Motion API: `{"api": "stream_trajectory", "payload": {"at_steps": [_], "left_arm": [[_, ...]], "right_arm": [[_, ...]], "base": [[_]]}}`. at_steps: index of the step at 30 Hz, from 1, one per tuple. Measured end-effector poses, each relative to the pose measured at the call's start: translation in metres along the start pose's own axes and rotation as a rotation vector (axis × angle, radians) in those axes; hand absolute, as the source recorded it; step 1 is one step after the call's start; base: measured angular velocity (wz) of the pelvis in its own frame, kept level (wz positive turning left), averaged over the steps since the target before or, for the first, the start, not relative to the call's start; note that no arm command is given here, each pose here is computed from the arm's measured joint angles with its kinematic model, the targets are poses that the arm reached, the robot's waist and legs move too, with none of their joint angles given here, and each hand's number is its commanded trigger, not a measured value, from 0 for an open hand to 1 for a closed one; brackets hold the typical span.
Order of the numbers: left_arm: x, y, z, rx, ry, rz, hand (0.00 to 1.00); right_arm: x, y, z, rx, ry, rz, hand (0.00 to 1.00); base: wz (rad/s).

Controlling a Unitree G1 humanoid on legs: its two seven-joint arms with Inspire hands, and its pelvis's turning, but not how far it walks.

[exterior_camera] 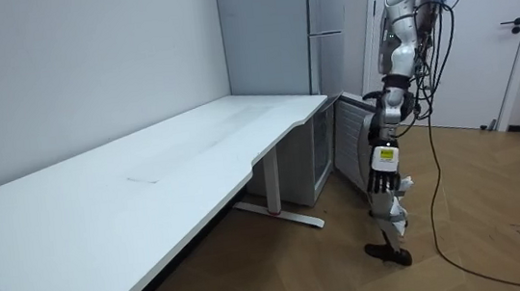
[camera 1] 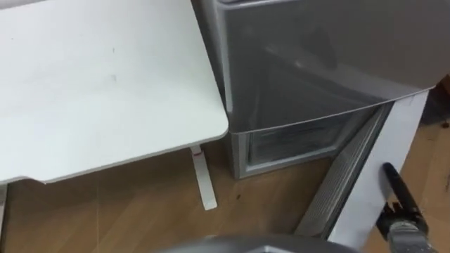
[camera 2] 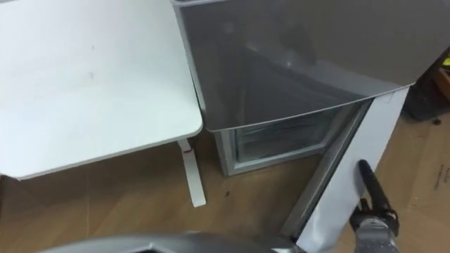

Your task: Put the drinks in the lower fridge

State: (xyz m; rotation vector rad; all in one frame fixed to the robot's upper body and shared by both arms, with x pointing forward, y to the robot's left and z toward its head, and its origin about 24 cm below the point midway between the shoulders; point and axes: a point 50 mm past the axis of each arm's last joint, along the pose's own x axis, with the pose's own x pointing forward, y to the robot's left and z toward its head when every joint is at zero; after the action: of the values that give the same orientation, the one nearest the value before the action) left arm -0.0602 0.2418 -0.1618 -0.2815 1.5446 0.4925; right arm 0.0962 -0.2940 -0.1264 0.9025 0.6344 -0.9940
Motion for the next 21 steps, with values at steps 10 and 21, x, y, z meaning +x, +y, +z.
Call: {"api": "stream_trajectory", "payload": {"at_steps": [10, 21], "left_arm": [[0.002, -0.012, 0.027, 0.048, -0.027, 0.036, 0.00], [0.004, -0.035, 0.023, 0.185, 0.018, -0.003, 0.00]], "right_arm": [[-0.004, 0.053, -0.042, -0.291, 0.130, 0.200, 0.00], [-0.035, 0.115, -0.110, -0.322, 0.399, 0.507, 0.00]], "base": [[-0.51], [0.06]]}}
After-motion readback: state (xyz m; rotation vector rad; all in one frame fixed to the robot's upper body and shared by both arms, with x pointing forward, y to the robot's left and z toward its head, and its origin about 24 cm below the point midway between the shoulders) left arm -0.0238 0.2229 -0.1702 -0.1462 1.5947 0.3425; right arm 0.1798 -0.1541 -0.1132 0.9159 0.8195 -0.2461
